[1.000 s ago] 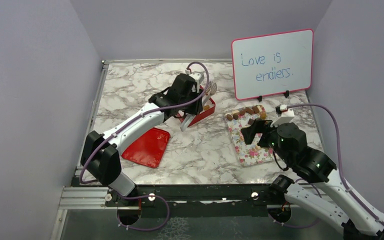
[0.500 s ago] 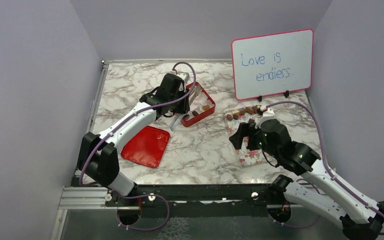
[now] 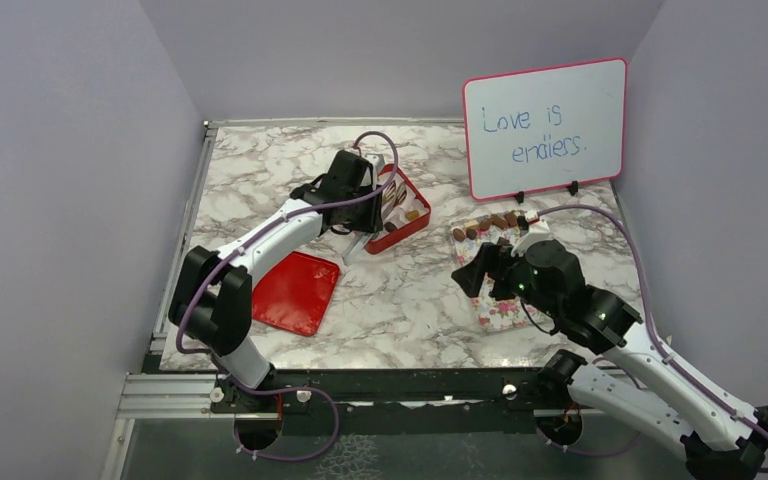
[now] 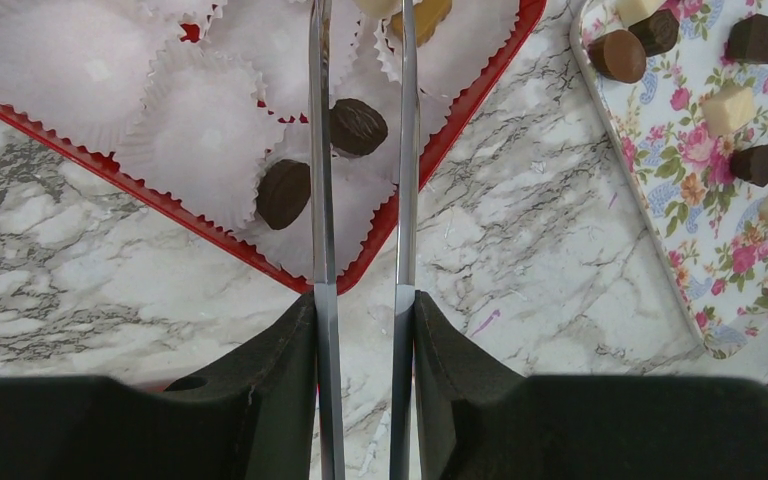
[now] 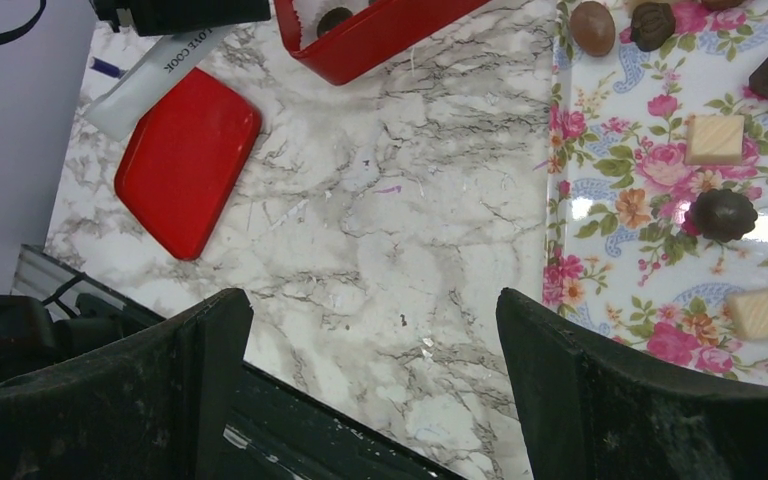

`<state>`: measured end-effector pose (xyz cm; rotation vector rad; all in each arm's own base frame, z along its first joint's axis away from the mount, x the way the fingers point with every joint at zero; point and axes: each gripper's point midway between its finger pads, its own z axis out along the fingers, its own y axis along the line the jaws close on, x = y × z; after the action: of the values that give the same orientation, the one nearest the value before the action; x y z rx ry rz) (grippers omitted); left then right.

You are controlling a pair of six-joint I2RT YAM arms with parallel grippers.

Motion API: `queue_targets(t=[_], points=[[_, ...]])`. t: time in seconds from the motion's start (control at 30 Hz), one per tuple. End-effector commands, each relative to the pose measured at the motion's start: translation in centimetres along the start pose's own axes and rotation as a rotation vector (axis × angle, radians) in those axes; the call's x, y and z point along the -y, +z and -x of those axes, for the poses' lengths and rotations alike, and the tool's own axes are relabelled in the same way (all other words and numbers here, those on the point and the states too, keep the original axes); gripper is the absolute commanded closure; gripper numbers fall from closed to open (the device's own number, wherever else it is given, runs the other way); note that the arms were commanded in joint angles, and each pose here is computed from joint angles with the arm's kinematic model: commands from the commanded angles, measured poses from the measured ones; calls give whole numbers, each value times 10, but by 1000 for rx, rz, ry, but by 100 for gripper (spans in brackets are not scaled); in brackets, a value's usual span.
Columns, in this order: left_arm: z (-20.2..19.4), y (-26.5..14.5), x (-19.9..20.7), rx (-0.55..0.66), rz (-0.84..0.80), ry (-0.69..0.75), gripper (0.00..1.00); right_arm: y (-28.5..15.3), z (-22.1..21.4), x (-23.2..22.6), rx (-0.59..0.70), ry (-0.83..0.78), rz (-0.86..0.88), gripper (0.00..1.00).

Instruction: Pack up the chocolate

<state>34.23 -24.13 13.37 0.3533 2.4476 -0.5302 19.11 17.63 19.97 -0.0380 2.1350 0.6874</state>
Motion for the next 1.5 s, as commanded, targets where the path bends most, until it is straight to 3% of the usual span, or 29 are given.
queue_targets(t=[0.0,0.43,0.9,1.47], points=[[15,11,6,25,-44,3,73,-2,1,-4,4,-4,27,2],[25,27,7,46,-49,-24,72,-28,29,-4,135,-42,46,2],[29,25,5,57,-42,-9,59,-19,27,-2,113,-52,18,2],[61,-36,29,201,-116,23,58,-31,32,-8,99,-31,26,2]])
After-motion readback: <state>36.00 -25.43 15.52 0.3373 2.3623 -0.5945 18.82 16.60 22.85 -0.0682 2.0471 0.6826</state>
